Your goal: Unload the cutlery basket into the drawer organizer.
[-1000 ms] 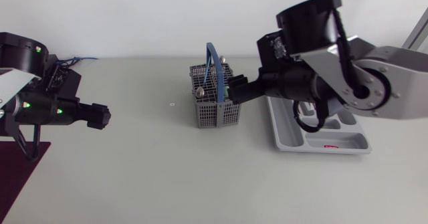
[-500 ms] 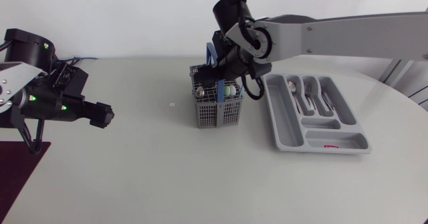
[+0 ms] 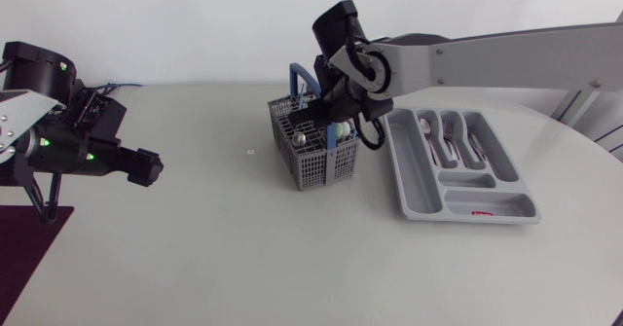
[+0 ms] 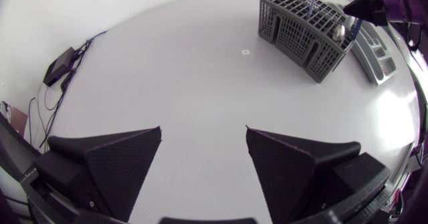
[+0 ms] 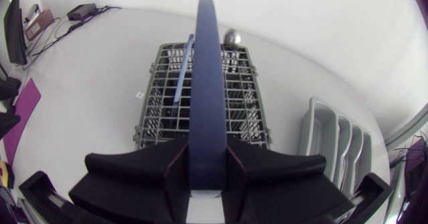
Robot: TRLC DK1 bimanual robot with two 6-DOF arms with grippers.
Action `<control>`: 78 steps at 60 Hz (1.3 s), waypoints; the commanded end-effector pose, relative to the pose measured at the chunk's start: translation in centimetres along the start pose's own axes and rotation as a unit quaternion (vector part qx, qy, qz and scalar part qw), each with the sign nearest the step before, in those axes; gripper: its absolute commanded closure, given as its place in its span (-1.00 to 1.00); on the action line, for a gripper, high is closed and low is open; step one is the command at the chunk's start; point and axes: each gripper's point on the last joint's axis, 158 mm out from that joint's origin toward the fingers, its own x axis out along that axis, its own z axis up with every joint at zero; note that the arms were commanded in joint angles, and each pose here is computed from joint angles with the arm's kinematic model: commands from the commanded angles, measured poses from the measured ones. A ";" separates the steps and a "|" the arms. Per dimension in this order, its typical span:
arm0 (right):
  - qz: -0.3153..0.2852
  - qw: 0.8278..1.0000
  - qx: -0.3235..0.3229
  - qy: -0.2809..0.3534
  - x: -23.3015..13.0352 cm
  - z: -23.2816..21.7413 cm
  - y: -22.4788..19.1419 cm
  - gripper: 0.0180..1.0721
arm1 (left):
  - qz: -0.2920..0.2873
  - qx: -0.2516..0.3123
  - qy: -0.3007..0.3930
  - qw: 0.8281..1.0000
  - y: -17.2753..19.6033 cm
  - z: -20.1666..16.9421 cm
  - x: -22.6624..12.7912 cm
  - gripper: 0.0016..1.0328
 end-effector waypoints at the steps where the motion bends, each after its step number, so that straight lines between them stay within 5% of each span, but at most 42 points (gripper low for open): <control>1: 0.011 1.000 -0.021 0.001 -2.2 -1.2 0.5 0.70 | -0.001 0.010 -0.007 1.000 0.0 -0.2 -0.2 -0.89; 28: 0.118 0.988 -0.093 -0.016 -12.4 -8.1 5.0 0.64 | 0.001 0.034 -0.017 0.999 -0.4 -0.8 -1.1 -0.89; 30: 0.117 0.989 -0.094 -0.016 -12.3 -8.1 4.8 0.49 | 0.000 0.035 -0.016 0.999 -0.5 -0.9 -1.1 -0.89; 36: 0.116 0.987 -0.105 -0.021 -12.3 -7.6 4.8 -0.78 | -0.005 0.042 -0.017 0.999 -1.0 -0.8 -1.1 -0.89; 39: 0.122 0.986 -0.108 -0.035 -13.3 -6.9 5.1 -0.91 | -0.008 0.044 -0.018 0.999 -1.2 -0.7 -1.1 -0.89; 51: 0.139 0.978 -0.110 -0.110 -20.1 -3.6 5.0 -0.91 | -0.037 0.066 -0.024 0.997 -2.7 -0.4 -0.9 -0.89; 63: 0.124 0.979 -0.129 -0.102 -23.6 -7.3 1.8 -0.70 | -0.091 0.096 -0.044 0.990 -5.3 1.6 0.4 -0.89; 67: 0.114 0.980 -0.137 -0.093 -23.3 -9.1 0.7 -0.52 | -0.110 0.098 -0.047 0.988 -6.2 2.4 1.1 -0.88; 75: 0.123 0.981 -0.132 -0.078 -22.5 -12.8 -0.8 0.49 | -0.167 0.102 -0.048 0.980 -8.7 3.9 3.5 -0.68; 78: 0.131 0.981 -0.123 -0.066 -21.8 -14.2 -1.1 0.58 | -0.184 0.099 -0.048 0.977 -9.4 4.6 4.4 -0.54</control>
